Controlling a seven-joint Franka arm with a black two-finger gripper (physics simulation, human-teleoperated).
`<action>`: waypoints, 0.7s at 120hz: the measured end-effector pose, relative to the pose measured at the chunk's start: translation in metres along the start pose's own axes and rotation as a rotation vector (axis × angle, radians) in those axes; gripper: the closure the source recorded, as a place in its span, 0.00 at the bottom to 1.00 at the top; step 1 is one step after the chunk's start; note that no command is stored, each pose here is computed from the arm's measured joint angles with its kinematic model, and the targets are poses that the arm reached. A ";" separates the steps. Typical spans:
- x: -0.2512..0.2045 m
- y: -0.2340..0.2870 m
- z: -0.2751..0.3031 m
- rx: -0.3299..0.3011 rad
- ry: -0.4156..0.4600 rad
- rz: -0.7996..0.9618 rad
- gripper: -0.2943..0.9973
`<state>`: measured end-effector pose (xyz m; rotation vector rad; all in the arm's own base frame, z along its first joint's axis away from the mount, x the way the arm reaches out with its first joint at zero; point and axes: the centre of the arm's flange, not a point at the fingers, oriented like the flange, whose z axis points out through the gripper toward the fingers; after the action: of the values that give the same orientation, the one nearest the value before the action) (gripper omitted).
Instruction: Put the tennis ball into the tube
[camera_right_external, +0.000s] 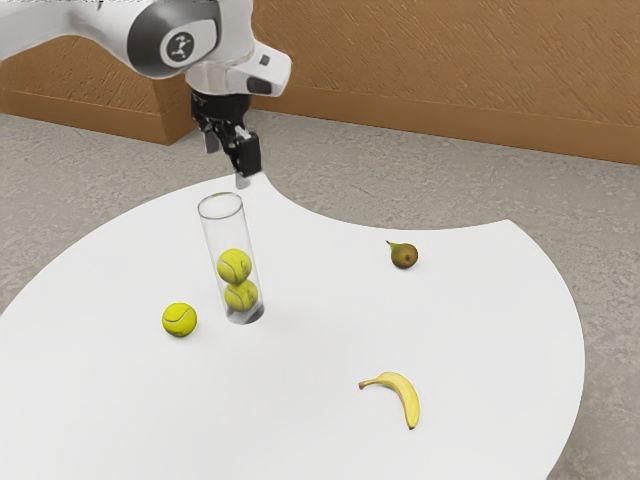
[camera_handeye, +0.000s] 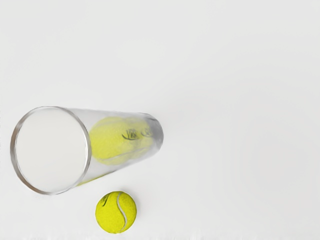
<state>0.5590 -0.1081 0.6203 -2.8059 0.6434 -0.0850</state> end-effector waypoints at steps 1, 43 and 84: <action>-0.002 -0.001 0.001 0.001 -0.003 0.001 0.23; -0.106 0.002 0.086 -0.007 -0.132 -0.012 0.23; -0.212 -0.010 0.150 0.019 0.117 -0.126 0.23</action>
<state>0.3896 0.0285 0.4786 -2.8370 0.4871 -0.2800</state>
